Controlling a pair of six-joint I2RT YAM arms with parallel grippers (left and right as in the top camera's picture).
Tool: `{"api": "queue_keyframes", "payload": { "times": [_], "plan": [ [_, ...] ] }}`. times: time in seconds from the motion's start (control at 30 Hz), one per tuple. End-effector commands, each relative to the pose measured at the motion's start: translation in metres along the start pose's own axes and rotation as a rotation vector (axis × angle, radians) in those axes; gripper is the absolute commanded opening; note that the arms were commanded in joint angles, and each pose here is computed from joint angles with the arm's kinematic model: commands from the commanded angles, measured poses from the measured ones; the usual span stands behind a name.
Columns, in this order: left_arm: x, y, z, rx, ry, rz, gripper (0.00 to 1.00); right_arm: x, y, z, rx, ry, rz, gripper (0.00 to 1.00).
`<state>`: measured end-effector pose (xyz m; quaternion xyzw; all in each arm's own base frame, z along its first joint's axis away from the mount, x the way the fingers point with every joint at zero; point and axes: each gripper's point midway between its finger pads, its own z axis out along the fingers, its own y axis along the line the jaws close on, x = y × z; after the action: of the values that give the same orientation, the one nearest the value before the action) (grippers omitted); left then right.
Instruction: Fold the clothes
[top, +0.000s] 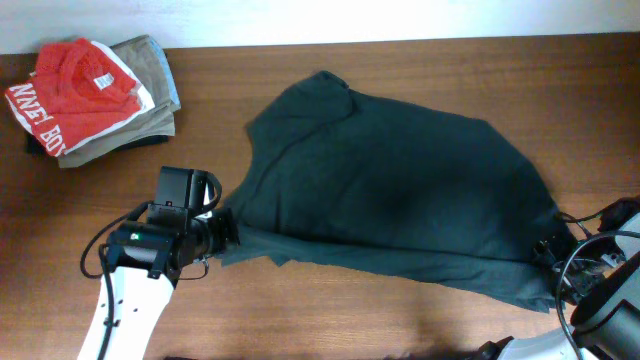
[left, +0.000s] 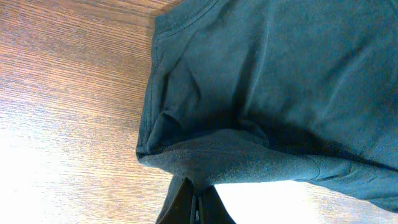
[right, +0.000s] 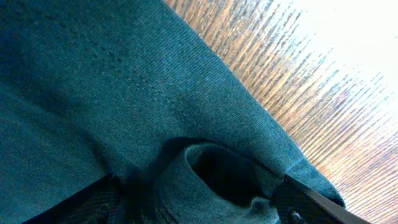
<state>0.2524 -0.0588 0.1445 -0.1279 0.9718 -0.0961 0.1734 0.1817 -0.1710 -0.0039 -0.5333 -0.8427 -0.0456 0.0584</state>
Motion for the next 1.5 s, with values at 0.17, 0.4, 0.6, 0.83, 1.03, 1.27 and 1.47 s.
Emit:
{"api": "queue_keyframes", "payload": {
  "times": [0.17,0.4,0.6,0.83,1.03,1.27,1.47],
  "plan": [
    [-0.005,0.000,-0.003,-0.007,-0.015,0.019,0.01,0.000,0.004,-0.020,-0.028,-0.065,-0.006,0.80],
    [-0.004,0.000,-0.003,-0.007,-0.014,0.018,0.01,0.002,0.003,-0.023,-0.028,-0.069,-0.012,0.70],
    [-0.001,0.001,-0.003,-0.014,-0.001,0.017,0.01,-0.006,-0.009,-0.017,0.041,-0.114,-0.012,0.70],
    [-0.001,0.002,-0.003,-0.015,0.001,0.017,0.01,-0.001,-0.010,-0.010,0.038,-0.102,-0.012,0.65],
    [-0.001,0.002,-0.003,-0.015,0.001,0.017,0.01,0.002,-0.006,-0.016,0.017,-0.082,0.000,0.47],
    [-0.001,0.002,-0.003,-0.015,0.000,0.017,0.01,0.003,-0.006,-0.021,0.020,-0.071,0.022,0.31],
    [-0.001,0.003,-0.003,-0.021,-0.002,0.017,0.01,0.008,-0.008,-0.024,0.028,-0.051,0.040,0.17]
  ]
}}
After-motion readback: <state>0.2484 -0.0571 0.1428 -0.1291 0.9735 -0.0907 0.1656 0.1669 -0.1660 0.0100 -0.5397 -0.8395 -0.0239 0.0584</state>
